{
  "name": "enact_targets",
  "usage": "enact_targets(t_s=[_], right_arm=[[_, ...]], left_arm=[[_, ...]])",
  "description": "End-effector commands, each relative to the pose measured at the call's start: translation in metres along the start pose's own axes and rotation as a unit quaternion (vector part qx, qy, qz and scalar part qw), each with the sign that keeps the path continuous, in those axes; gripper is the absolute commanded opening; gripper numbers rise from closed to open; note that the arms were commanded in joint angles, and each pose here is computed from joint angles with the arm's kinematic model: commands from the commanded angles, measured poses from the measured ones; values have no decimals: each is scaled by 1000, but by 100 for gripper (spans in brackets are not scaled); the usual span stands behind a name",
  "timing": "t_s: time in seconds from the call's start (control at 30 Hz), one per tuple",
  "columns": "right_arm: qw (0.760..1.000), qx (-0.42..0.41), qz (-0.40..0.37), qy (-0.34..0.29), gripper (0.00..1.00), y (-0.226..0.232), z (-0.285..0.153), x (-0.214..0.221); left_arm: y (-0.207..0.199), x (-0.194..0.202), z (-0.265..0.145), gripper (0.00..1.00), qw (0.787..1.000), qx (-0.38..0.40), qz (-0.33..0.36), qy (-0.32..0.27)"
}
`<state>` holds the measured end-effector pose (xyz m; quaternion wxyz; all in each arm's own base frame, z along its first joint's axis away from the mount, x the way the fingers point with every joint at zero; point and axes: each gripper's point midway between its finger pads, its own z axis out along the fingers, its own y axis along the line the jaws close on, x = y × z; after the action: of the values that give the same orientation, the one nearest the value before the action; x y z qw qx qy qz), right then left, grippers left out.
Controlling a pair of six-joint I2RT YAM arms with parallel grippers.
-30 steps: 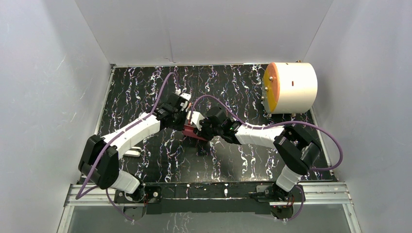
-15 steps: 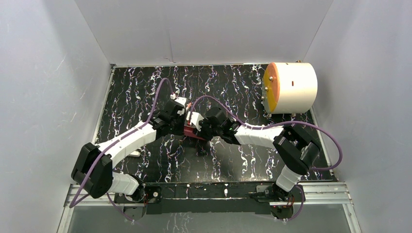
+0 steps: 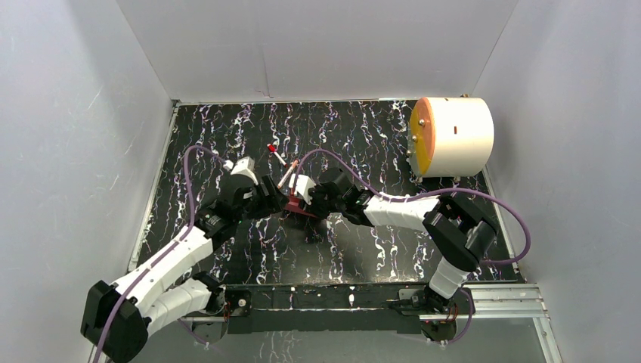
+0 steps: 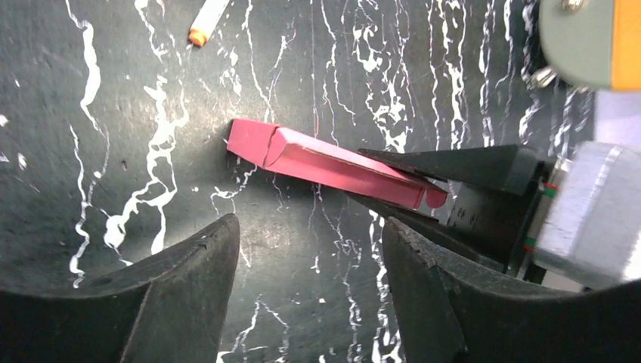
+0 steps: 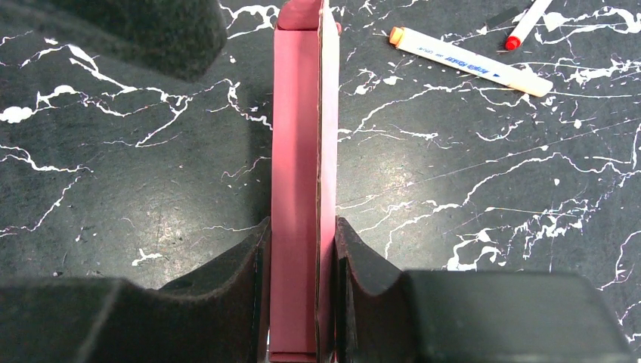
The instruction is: Fold the paper box
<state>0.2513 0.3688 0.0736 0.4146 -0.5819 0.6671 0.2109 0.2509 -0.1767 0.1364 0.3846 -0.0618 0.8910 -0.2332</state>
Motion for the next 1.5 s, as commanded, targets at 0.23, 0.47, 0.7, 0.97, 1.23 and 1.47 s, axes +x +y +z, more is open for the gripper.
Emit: enact_targets(t_s=[0.23, 0.47, 0.7, 0.97, 1.23, 1.47], right_arm=[[1000, 0, 4, 13, 26, 3, 4, 13], [1000, 0, 6, 12, 26, 4, 4, 13], [1000, -3, 11, 12, 25, 6, 6, 15], [1000, -3, 12, 13, 25, 6, 6, 16], [1000, 3, 16, 11, 24, 5, 7, 17], [1000, 1, 19, -2, 24, 6, 7, 12]], left_arm=[[-1, -21, 18, 65, 973, 51, -220, -56], [9, -23, 30, 63, 969, 34, -237, -65], [18, -11, 42, 49, 970, 21, -237, -52], [28, 7, 50, 37, 968, 10, -246, -38], [43, 34, 52, 31, 966, -4, -257, -16], [63, 44, 56, 31, 964, -33, -262, -32]])
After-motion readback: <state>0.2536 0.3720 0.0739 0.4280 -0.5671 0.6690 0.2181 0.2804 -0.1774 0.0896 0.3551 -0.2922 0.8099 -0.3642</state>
